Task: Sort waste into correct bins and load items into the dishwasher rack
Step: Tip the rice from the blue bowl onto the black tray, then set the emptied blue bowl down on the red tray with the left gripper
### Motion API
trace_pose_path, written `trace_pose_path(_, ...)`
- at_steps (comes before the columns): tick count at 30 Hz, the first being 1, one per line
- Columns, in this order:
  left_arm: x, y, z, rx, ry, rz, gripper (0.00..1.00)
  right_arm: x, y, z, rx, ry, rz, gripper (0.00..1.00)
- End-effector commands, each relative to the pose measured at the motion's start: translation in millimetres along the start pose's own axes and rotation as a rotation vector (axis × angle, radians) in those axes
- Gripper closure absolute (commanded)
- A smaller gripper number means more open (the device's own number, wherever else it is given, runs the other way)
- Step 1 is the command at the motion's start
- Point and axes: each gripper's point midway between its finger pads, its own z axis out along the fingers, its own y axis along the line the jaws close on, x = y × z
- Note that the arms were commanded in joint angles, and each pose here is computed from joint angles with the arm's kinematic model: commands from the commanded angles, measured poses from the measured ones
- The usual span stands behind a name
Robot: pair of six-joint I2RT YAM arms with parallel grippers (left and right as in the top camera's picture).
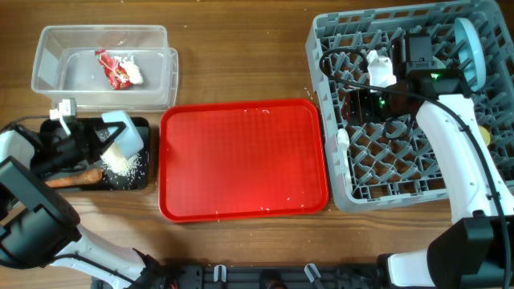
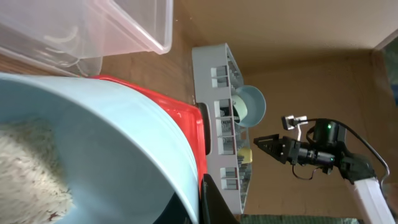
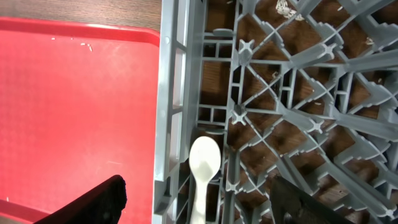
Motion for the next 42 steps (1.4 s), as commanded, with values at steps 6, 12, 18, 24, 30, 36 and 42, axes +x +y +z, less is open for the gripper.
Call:
trace_pose_path(6,-3.6,-7.1,-10.4,0.056,-0.071,0.08,0.96,2.7,-3.9,-6.0,0.031,-0.002,0.007,0.24)
trace_pose_path(12,-11.3,4.9,-17.9,0.043,-0.098,-0.11,0.96,4.4,-5.2,-6.0,0.039,0.005,0.008,0.24)
trace_pose_path(18,-10.2,-7.0,-18.9,0.091,-0.125,-0.026,0.96,7.4,-5.0,-6.0,0.039,0.017,0.01,0.24)
trace_pose_path(24,-11.3,0.2,-18.6,0.081,-0.119,-0.07,0.96,8.6,-5.0,-6.0,0.039,0.022,0.01,0.24)
trace_pose_path(30,-4.3,-7.8,-12.0,0.093,-0.089,-0.067,0.96,9.3,-5.6,-6.1,0.042,0.024,0.011,0.24)
trace_pose_path(36,38.1,-70.7,29.3,0.147,0.113,0.106,0.96,27.5,-16.9,-8.2,0.113,0.1,0.026,0.24)
trace_pose_path(42,86.4,-112.6,78.8,0.21,0.338,0.286,0.96,28.7,-21.1,-9.0,0.14,0.102,0.079,0.24)
